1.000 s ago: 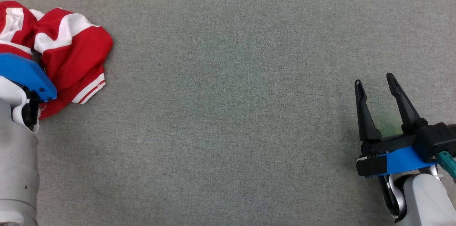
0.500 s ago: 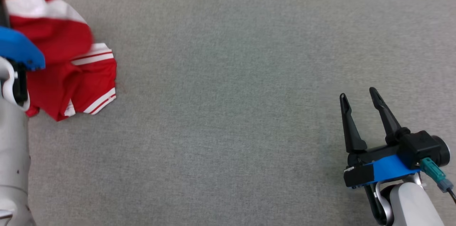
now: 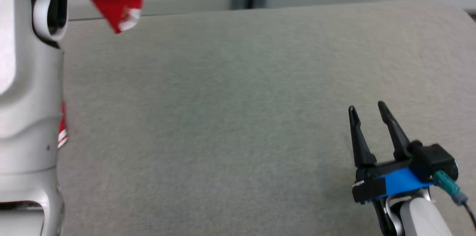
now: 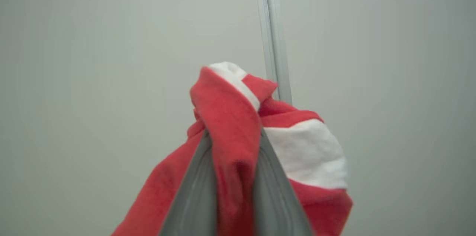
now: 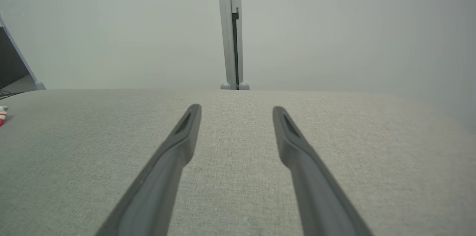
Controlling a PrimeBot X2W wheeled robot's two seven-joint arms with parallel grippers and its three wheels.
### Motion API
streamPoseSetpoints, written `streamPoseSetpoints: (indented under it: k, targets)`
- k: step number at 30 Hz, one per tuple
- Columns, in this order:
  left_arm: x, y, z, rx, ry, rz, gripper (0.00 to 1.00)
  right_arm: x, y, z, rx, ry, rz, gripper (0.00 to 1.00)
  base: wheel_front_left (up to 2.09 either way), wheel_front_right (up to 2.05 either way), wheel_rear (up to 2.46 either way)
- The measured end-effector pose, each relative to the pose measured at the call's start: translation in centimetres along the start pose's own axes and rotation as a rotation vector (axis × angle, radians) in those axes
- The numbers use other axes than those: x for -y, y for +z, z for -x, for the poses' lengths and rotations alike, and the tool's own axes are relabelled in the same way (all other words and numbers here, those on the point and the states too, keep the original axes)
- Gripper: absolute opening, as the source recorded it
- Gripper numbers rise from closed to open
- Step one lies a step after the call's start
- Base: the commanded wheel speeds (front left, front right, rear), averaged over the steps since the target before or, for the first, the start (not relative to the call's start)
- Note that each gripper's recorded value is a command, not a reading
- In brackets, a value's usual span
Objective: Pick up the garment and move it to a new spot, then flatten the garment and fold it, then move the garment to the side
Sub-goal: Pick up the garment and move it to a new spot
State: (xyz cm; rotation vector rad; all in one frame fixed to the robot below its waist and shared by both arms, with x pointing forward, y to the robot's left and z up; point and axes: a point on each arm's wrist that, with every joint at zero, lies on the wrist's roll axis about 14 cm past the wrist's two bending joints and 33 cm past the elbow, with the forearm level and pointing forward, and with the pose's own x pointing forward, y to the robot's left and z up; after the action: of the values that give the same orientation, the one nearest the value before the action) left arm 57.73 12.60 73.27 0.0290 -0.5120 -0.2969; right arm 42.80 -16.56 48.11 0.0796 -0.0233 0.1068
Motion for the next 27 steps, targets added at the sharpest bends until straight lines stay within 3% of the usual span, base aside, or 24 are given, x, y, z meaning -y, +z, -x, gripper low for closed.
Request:
streamPoseSetpoints:
  k: [7,12,17,24,25,26,27]
  targets:
    - [12.0,2.7,-2.4,0.080,-0.264,0.173,0.00,4.3,1.4,3.0,0.024,-0.137,-0.014,1.00,0.00,0.00,0.00]
    - [18.8,-0.7,-0.2,-0.018,-0.402,0.255,0.00,6.1,1.9,4.8,0.033,-0.199,-0.014,1.00,0.00,0.00,0.00]
    - [22.1,-6.9,4.2,-0.192,-0.438,0.329,0.00,6.6,2.3,5.4,0.041,-0.222,-0.021,1.00,0.00,0.00,0.00]
    - [24.7,-16.2,13.6,-0.513,-0.420,0.439,0.00,6.1,1.8,5.2,0.027,-0.207,-0.027,1.00,0.00,0.00,0.00]
    - [25.2,-17.0,14.9,-0.543,-0.435,0.424,0.08,6.1,1.7,5.2,0.025,-0.205,-0.027,1.00,0.00,0.00,0.00]
    - [25.4,-17.6,16.0,-0.568,-0.444,0.413,0.38,6.1,1.6,5.0,0.024,-0.203,-0.028,1.00,0.00,0.00,0.00]
    - [25.6,-18.1,17.1,-0.596,-0.445,0.414,0.93,6.0,1.7,4.9,0.025,-0.200,-0.029,1.00,0.00,0.00,0.00]
